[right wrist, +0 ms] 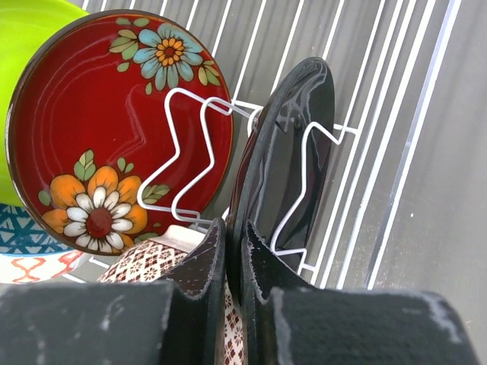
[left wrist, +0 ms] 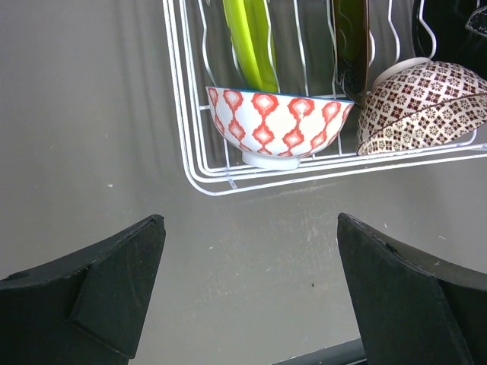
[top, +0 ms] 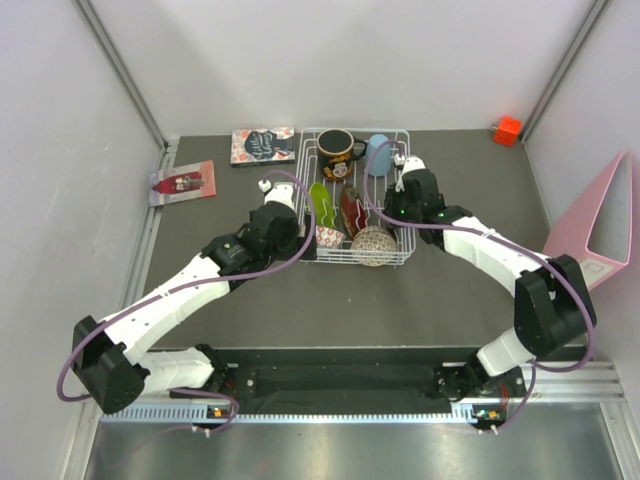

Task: Unload the mixed dishes from the dish rack
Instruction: Pick up the plate from the dish rack, then place the plate at the center of the board.

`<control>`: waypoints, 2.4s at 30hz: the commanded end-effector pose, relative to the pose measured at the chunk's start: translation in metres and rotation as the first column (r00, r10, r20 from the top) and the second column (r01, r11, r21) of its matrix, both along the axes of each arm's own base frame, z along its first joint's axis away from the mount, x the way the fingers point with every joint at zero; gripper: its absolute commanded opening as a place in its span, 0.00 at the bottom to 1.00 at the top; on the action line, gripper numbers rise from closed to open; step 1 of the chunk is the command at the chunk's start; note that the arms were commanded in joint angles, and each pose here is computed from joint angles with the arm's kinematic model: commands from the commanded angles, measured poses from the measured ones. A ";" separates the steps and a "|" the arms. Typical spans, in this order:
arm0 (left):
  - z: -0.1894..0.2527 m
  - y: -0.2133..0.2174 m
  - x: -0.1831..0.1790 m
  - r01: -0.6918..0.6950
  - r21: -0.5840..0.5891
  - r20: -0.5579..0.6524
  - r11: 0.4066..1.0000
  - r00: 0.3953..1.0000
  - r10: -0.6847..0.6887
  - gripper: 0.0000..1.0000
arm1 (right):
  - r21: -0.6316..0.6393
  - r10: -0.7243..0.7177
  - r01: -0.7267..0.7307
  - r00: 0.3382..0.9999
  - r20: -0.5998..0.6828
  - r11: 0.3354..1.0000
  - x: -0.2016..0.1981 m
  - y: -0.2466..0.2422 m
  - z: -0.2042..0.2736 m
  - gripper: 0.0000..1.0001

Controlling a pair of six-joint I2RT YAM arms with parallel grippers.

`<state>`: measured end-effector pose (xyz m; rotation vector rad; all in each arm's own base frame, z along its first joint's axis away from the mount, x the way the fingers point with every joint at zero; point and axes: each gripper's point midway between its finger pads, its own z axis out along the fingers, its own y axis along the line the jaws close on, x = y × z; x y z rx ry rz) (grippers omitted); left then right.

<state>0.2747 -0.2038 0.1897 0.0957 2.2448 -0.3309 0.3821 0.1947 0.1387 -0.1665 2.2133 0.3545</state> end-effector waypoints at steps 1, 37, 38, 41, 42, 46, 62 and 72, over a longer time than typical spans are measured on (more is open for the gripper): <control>0.007 -0.004 0.006 -0.010 -0.037 0.031 0.999 0.999 0.011 0.99 | -0.032 -0.009 0.011 0.997 0.071 0.999 0.007 -0.003 0.026 0.00; 0.044 0.001 0.014 -0.059 -0.078 0.095 0.995 0.993 0.066 0.99 | -0.393 0.091 0.102 0.892 0.443 0.914 -0.048 -0.001 0.179 0.00; 0.045 0.004 0.014 -0.067 -0.068 0.092 0.995 0.993 0.073 0.99 | -0.446 0.094 0.145 0.877 0.471 0.883 -0.053 -0.002 0.178 0.00; 0.055 0.019 0.017 -0.141 -0.042 0.111 0.989 0.983 0.145 0.99 | -0.591 0.151 0.248 0.826 0.544 0.768 -0.078 0.001 0.170 0.00; 0.060 0.026 0.019 -0.187 -0.046 0.117 0.981 0.975 0.191 0.99 | -0.664 0.187 0.268 0.827 0.530 0.698 -0.087 -0.006 0.156 0.00; 0.067 0.060 0.022 -0.319 -0.006 0.149 0.948 0.937 0.316 0.99 | -0.663 0.249 0.266 0.779 0.575 0.700 -0.119 0.005 0.152 0.00; 0.113 -0.001 -0.009 0.234 -0.120 0.262 0.965 0.945 -0.196 0.96 | -0.854 0.804 -0.098 0.407 0.433 0.510 -0.256 0.104 0.094 0.00; 0.107 -0.036 -0.058 0.515 -0.220 0.242 0.829 0.852 -0.465 0.95 | -0.872 0.892 -0.241 0.274 0.360 0.426 -0.295 0.136 0.063 0.00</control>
